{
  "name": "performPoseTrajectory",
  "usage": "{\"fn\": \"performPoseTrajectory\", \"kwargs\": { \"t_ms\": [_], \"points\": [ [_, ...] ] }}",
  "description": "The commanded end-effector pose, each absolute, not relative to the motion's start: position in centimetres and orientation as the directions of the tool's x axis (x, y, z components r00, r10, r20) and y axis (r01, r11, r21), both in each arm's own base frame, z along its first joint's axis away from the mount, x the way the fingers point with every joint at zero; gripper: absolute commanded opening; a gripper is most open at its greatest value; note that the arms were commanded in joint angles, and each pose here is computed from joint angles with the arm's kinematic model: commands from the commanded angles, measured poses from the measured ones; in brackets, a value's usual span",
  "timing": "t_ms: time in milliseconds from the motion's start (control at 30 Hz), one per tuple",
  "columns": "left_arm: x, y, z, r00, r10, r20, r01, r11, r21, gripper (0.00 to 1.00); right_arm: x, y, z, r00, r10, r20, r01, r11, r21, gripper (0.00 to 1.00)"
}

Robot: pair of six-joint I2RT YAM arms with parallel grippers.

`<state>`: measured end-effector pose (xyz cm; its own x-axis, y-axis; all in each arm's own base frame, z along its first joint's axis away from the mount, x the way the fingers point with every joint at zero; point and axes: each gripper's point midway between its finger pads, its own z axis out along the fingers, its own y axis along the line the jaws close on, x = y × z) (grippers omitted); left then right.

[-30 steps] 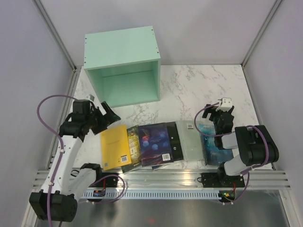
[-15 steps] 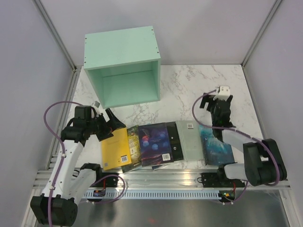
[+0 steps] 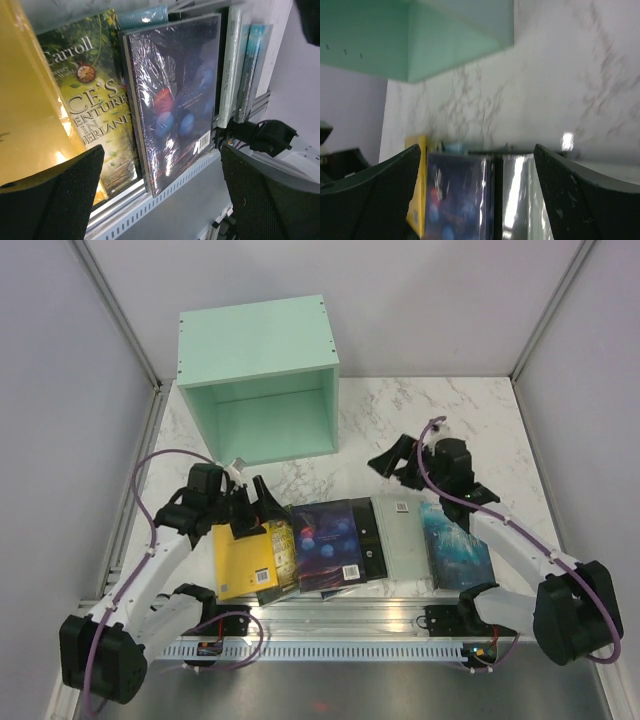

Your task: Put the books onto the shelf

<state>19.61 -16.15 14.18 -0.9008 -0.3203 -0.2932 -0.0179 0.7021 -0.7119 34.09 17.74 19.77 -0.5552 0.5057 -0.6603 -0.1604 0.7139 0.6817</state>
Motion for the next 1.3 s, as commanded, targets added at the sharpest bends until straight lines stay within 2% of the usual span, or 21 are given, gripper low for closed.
{"fn": "performPoseTrajectory", "kwargs": {
  "t_ms": [0, 67, 367, 500, 733, 1033, 1133, 1233, 1267],
  "points": [
    [19.9, -18.3, 13.6, -0.911, -0.31, -0.271, -0.003, 0.663, -0.749, 1.0, 28.4, 21.6, 15.8, -0.785, 0.445, -0.431, -0.086, 0.611, 0.787, 0.96],
    [19.7, -18.8, 12.6, -0.914, -0.306, -0.266, -0.003, 0.661, -0.751, 1.0, 27.3, 21.9, 13.3, -0.83, 0.415, -0.373, -0.04, 0.622, 0.782, 0.9],
    [18.7, -20.6, 9.1, -0.935, -0.294, -0.198, -0.038, 0.638, -0.769, 1.0, 24.6, 23.2, 8.3, -0.904, 0.333, -0.267, 0.008, 0.639, 0.769, 0.87],
    [18.5, -21.9, 8.6, -0.94, -0.293, -0.173, -0.044, 0.608, -0.792, 1.0, 23.5, 24.1, 7.5, -0.92, 0.305, -0.245, 0.004, 0.634, 0.773, 0.85],
    [18.9, -23.8, 9.7, -0.934, -0.304, -0.188, -0.001, 0.528, -0.849, 1.0, 21.0, 25.4, 6.8, -0.947, 0.25, -0.202, -0.004, 0.619, 0.785, 0.83],
    [18.5, -25.0, 9.4, -0.941, -0.312, -0.132, -0.026, 0.455, -0.89, 1.0, 17.0, 26.3, 5.6, -0.971, 0.2, -0.133, 0.012, 0.592, 0.806, 0.78],
    [18.3, -25.3, 9.5, -0.941, -0.313, -0.126, -0.026, 0.439, -0.898, 1.0, 15.8, 26.3, 5.6, -0.973, 0.191, -0.128, 0.008, 0.586, 0.81, 0.73],
    [18.1, -25.5, 9.4, -0.941, -0.319, -0.116, -0.033, 0.427, -0.904, 1.0, 15.1, 26.2, 5.6, -0.974, 0.191, -0.125, 0.01, 0.581, 0.814, 0.61],
    [18.1, -25.6, 9.7, -0.939, -0.326, -0.112, -0.036, 0.416, -0.908, 1.0, 14.9, 26.2, 5.6, -0.974, 0.189, -0.126, 0.007, 0.58, 0.815, 0.53]
  ]
}}
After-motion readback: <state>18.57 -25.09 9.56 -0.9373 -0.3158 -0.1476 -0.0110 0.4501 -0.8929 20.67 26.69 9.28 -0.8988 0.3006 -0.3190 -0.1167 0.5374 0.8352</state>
